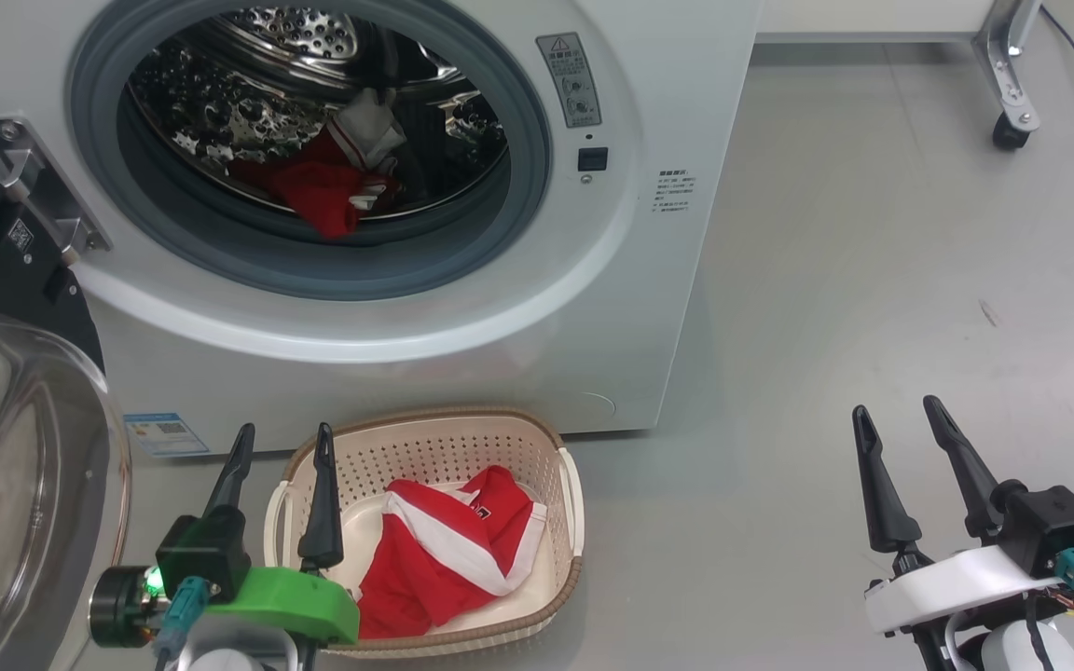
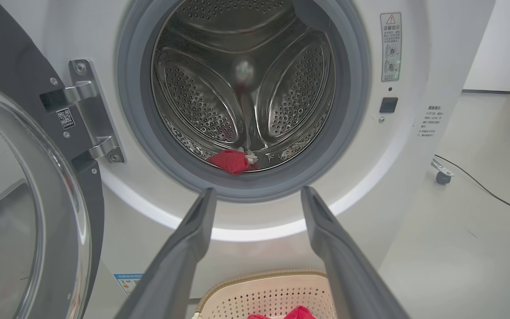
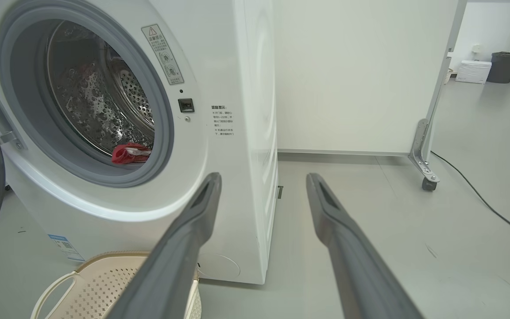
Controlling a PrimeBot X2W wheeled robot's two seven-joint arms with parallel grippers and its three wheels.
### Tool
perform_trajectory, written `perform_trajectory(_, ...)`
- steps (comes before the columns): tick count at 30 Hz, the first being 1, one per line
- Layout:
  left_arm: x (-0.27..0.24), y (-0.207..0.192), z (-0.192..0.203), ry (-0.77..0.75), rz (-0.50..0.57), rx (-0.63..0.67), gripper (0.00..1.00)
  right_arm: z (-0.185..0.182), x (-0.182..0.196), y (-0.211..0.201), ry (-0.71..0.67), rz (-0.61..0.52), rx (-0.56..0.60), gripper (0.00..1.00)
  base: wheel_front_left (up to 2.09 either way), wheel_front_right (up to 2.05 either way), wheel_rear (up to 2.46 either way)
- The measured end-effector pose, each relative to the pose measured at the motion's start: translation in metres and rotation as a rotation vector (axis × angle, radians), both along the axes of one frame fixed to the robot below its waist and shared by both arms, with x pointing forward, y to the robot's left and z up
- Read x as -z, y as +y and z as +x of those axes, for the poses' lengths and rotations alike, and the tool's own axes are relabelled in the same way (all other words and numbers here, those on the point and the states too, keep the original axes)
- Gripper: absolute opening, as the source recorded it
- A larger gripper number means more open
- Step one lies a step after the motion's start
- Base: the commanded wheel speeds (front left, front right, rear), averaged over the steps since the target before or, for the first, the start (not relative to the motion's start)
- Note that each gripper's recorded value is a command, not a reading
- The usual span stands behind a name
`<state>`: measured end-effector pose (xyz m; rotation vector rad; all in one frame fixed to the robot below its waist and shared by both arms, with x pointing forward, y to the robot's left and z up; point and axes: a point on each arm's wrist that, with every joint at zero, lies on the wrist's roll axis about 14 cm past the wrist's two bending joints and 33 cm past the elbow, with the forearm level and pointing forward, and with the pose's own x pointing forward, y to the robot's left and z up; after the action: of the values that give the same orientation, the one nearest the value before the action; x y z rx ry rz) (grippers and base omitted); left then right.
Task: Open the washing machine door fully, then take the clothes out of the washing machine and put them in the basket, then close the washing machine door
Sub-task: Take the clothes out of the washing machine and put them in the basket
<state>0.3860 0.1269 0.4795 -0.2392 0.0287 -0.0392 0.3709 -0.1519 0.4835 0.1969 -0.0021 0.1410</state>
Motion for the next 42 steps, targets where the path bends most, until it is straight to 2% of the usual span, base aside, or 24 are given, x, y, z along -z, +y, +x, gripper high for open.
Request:
perform_trajectory(10, -0.007, -0.007, -0.006, -0.022, -0.005, 0.019, 1.00, -0.012, 0.001, -0.008, 0.006, -0.003, 0.041, 1.00, 0.00, 0.00, 0.00)
perform_trajectory(42, -0.006, -0.016, -0.014, 0.006, 0.006, 0.052, 1.00, -0.013, -0.003, -0.006, -0.004, 0.007, 0.049, 1.00, 0.00, 0.00, 0.00)
